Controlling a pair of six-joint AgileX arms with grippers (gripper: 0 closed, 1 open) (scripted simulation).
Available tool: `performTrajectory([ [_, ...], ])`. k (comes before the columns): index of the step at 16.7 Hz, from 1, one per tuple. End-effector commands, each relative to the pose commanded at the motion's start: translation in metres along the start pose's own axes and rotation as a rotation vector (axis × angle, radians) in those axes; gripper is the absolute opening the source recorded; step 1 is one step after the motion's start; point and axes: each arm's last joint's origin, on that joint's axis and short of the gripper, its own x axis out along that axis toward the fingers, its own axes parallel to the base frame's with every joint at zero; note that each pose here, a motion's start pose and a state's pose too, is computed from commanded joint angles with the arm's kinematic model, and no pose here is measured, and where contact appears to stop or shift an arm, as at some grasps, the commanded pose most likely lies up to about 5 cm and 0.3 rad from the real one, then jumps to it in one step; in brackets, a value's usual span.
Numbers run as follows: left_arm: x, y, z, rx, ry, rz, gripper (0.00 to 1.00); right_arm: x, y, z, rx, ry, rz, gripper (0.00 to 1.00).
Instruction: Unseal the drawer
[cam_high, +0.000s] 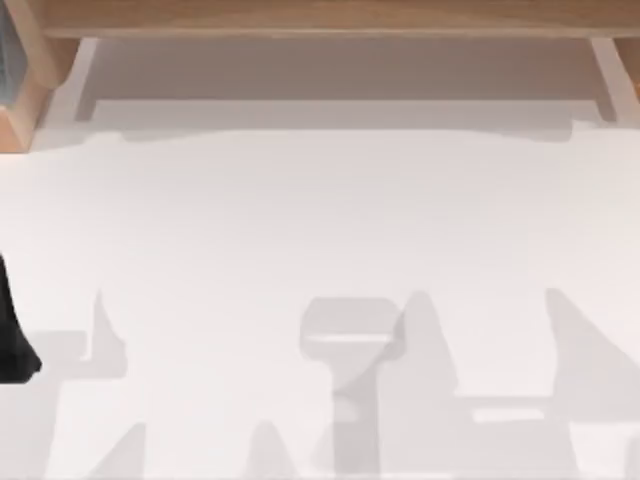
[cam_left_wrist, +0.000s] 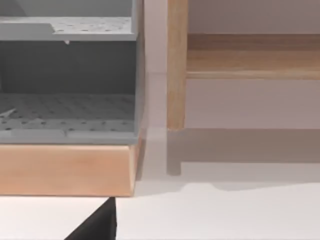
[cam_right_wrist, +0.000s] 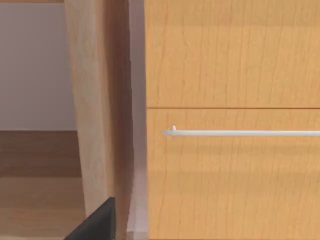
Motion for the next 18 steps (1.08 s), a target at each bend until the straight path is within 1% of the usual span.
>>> performTrajectory([
  [5,0.000,0.000,0.000,0.000,0.000,0.000,1.00,0.000,0.000,0.000,-0.001,0.001,0.002,1.00],
  [6,0.000,0.000,0.000,0.000,0.000,0.000,1.00,0.002,-0.001,0.000,-0.014,-0.002,0.003,1.00],
  [7,0.000,0.000,0.000,0.000,0.000,0.000,1.00,0.006,-0.003,0.000,-0.038,-0.006,0.004,1.00],
  [9,0.000,0.000,0.000,0.000,0.000,0.000,1.00,0.020,-0.010,-0.002,-0.118,-0.014,0.006,1.00],
  [11,0.000,0.000,0.000,0.000,0.000,0.000,1.00,0.040,-0.021,-0.010,-0.236,-0.017,0.007,1.00],
  [13,0.000,0.000,0.000,0.000,0.000,0.000,1.00,0.064,-0.033,-0.024,-0.392,-0.014,0.007,1.00],
  [15,0.000,0.000,0.000,0.000,0.000,0.000,1.00,0.089,-0.046,-0.045,-0.574,-0.009,0.005,1.00],
  [18,0.000,0.000,0.000,0.000,0.000,0.000,1.00,0.123,-0.062,-0.087,-0.868,0.001,0.004,1.00],
])
